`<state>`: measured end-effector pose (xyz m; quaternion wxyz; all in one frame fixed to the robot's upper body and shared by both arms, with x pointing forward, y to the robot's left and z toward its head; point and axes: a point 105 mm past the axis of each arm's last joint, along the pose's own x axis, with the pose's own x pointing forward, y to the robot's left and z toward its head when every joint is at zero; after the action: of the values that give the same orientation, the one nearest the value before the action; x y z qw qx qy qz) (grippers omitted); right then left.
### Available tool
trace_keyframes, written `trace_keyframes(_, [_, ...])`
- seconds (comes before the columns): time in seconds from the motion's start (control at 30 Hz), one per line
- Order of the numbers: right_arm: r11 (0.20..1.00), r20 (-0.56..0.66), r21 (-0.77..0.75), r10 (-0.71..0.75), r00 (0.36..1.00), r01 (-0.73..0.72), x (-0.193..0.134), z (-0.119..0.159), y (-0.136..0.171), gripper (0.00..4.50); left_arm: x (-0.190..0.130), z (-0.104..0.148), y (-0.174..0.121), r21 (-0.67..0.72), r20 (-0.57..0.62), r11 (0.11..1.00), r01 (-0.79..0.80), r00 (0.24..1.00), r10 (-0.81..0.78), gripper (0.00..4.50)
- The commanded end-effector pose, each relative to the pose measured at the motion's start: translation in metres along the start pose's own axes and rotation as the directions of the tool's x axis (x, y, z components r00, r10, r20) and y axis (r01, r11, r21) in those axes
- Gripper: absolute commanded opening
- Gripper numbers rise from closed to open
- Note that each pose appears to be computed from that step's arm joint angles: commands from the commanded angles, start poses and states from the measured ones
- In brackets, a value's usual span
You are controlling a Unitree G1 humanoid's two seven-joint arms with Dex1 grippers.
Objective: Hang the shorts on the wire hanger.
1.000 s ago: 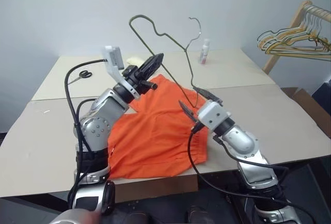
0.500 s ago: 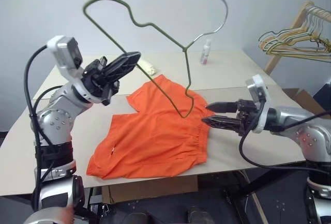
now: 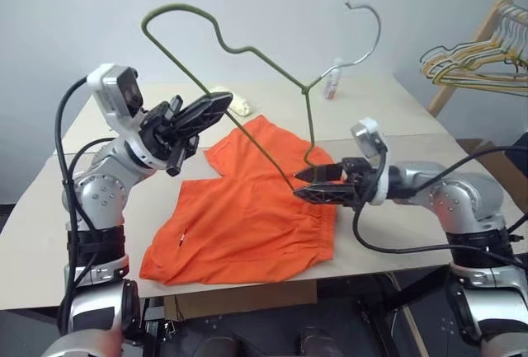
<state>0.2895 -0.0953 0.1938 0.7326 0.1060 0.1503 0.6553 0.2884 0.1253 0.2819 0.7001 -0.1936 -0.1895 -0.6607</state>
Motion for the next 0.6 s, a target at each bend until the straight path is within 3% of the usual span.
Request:
trace_keyframes(0.03, [0.999, -0.018, -0.047, 0.025, 1.0, -0.026, 0.0054, 0.006, 0.0056, 4.45, 0.0055, 0.0073, -0.0036, 0.043, 0.011, 0.999, 0.019, 1.0, -0.019, 0.0])
trace_keyframes(0.17, [0.999, -0.025, -0.035, 0.035, 0.999, -0.036, 0.0062, 0.0036, 0.0053, 4.45, 0.0054, 0.0066, -0.0038, 0.041, 0.011, 0.999, 0.018, 1.0, -0.019, 0.0])
trace_keyframes(0.27, [0.999, -0.028, -0.029, 0.035, 0.999, -0.036, 0.0063, 0.0018, 0.0044, 3.87, 0.0049, 0.0065, -0.0027, 0.038, 0.014, 0.999, 0.009, 1.0, -0.01, 0.0])
trace_keyframes(0.6, [0.999, -0.015, -0.01, 0.036, 0.999, -0.037, 0.0059, -0.0001, 0.0046, 0.29, 0.0019, 0.0026, 0.0008, 0.036, -0.004, 0.999, -0.015, 1.0, 0.015, 0.0])
